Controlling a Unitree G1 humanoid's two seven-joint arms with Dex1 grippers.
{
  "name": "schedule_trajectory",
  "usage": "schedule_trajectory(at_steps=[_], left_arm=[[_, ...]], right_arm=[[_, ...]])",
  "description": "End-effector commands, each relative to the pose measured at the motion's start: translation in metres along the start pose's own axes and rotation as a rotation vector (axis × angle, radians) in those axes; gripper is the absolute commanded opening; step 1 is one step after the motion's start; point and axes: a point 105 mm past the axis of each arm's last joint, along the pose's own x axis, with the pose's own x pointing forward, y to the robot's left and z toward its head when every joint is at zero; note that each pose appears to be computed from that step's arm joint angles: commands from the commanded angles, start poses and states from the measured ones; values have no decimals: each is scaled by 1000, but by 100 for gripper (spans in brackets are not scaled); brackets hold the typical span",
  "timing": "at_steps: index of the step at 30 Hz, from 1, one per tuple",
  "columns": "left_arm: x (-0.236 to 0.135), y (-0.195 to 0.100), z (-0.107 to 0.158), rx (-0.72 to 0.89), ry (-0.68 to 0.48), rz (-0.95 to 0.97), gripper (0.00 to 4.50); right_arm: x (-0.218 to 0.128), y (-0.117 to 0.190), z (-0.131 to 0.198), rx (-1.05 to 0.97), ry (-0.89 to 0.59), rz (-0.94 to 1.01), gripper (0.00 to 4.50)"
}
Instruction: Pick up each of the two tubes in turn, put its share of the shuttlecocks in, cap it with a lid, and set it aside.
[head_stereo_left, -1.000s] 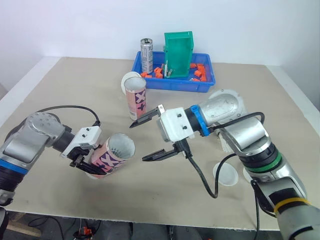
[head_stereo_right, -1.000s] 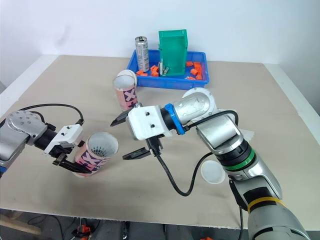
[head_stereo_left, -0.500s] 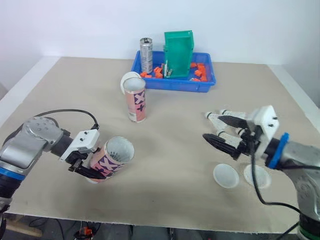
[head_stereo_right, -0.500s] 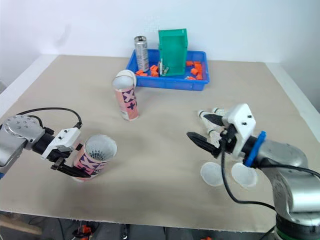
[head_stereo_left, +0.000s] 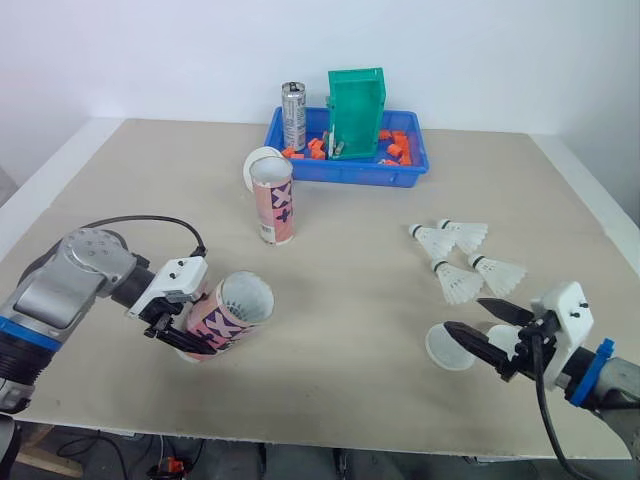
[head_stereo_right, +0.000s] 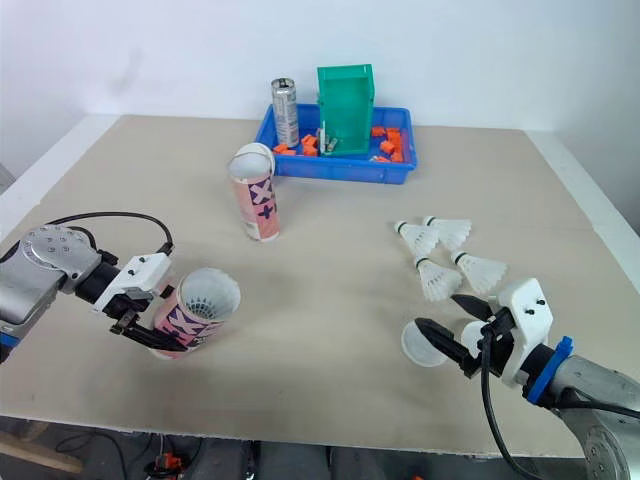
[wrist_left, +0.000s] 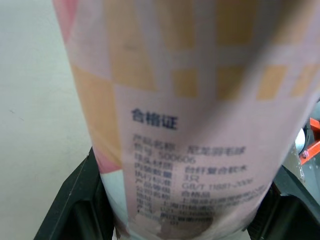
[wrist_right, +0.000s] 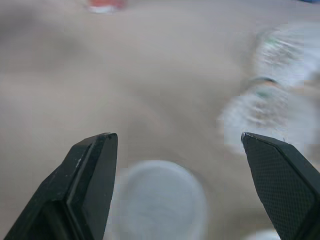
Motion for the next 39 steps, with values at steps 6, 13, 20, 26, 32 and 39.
schedule_trajectory(at_steps=[6, 13, 20, 26, 32, 39], left_arm=[[0, 3, 6, 15, -7, 0, 291], [0, 2, 7, 13, -8, 0, 291], [0, 2, 9, 14, -9, 1, 291], [0, 1, 8, 14, -6, 4, 291], [1, 0, 7, 14, -6, 1, 291], [2, 1, 5, 17, -7, -3, 291]], right_arm=[[19, -4, -1, -10, -25, -32, 424], [38, -15, -5, -25, -22, -84, 424], [56, -26, -9, -31, -25, -132, 424], [58, -31, -11, -29, -29, -158, 296], [50, -32, -8, -33, -42, -171, 23], [43, -8, 12, -85, -101, -64, 11]])
